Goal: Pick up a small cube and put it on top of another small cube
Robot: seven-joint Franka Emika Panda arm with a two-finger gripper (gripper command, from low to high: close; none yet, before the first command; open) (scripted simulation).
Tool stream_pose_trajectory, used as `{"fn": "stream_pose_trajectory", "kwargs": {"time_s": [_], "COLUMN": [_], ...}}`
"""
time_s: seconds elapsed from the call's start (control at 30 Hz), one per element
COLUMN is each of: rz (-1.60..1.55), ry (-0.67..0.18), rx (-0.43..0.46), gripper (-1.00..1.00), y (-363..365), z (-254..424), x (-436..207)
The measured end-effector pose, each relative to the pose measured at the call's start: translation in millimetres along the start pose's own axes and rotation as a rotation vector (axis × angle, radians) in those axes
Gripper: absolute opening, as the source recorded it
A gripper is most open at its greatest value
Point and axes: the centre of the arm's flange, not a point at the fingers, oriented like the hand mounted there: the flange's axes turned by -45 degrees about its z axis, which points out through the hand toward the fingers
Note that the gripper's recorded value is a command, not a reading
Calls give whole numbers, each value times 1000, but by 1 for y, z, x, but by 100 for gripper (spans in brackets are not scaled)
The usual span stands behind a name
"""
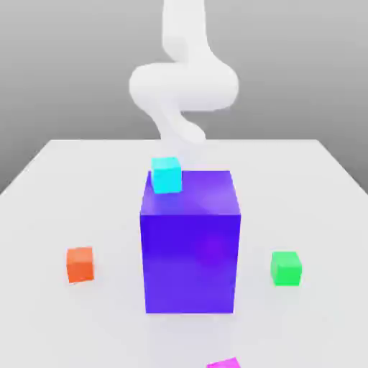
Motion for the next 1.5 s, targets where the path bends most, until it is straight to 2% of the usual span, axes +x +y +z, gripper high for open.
{"fn": "stream_pose_trajectory", "kwargs": {"time_s": [0.23,0.5,0.97,1.1,1.13,1.37,1.5], "rz": [-61,-132,-259,-267,-267,-268,-268], "ry": [-175,-370,-710,-732,-733,-733,-734], "rx": [20,46,99,103,103,103,104], "gripper": [0,0,0,0,-100,-100,-100], "y": [-12,-28,-56,-57,-57,-57,-58], "z": [124,260,459,503,512,514,478], "x": [-3,-43,-199,-241,-250,-252,-220]}}
